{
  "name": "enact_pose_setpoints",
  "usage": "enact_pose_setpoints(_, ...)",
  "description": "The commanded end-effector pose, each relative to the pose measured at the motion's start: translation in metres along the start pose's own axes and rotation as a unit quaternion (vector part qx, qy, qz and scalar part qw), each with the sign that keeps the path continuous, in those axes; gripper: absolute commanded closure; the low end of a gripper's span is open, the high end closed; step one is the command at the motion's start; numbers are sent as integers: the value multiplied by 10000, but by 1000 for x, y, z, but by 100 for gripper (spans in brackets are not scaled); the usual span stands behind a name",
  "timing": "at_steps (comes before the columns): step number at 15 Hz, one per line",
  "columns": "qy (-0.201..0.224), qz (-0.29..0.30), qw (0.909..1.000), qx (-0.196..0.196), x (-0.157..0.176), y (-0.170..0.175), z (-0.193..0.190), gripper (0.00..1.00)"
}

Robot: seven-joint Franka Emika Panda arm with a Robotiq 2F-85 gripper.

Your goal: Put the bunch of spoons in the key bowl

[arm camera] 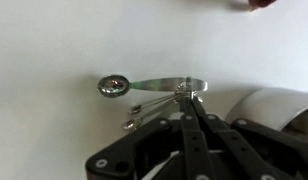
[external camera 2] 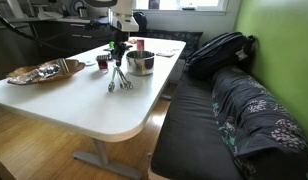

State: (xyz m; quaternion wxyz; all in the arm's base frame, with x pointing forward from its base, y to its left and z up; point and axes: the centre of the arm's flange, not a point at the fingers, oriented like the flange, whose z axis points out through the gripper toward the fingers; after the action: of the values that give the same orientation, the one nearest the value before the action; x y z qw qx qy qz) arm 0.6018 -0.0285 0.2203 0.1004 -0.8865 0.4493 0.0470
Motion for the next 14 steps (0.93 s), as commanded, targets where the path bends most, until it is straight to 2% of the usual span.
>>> enact_pose_setpoints(1,-77,-742,9963,437,-47,8,-36,99)
enact_pose_setpoints(4,-87,-1164,9888,929,-66,17,-70,99)
enact_pose_setpoints(5,-80,-966,9934,619,-50,-11,-47,98)
enact_pose_setpoints(9,-33,-1134,9902,812,-60,2,-70,99)
enact_pose_setpoints(11,-183,-1602,9840,756,-80,-22,-58,99)
enact_pose_setpoints(14,-236,-2387,9680,742,-121,-51,-61,99)
